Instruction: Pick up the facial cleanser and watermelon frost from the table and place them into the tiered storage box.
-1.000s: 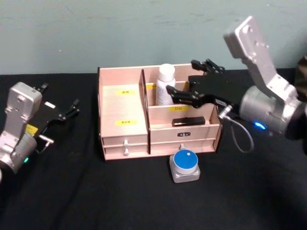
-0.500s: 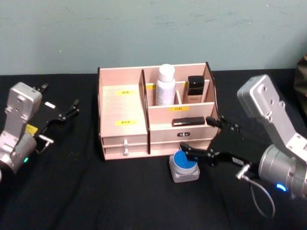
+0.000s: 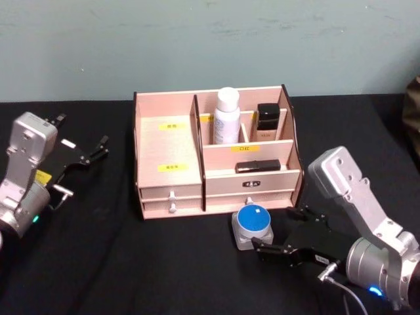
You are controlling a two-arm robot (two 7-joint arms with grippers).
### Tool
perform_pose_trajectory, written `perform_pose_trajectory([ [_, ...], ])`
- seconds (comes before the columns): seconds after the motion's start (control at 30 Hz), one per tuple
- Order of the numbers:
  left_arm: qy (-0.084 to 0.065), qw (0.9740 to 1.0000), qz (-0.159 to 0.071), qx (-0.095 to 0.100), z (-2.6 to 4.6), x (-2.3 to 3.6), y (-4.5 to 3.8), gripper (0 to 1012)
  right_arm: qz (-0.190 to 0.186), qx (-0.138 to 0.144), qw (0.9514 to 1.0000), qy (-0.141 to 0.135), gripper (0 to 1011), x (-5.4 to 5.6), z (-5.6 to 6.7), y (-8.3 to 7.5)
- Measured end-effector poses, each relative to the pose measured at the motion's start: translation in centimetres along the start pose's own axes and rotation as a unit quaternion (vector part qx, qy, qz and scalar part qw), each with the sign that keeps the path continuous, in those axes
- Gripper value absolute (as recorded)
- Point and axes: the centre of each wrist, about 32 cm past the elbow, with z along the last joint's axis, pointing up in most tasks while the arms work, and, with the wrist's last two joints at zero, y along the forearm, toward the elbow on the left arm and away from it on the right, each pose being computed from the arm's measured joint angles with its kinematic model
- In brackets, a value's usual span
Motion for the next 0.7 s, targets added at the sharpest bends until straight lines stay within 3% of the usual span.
perform_pose_trajectory([
  [0.7,0.0,1.0,0.0,0.0,0.0,0.0,0.0,1001,-0.006,-0.014,0.9999,0.0,1000,-0.2,0.1,3.0],
])
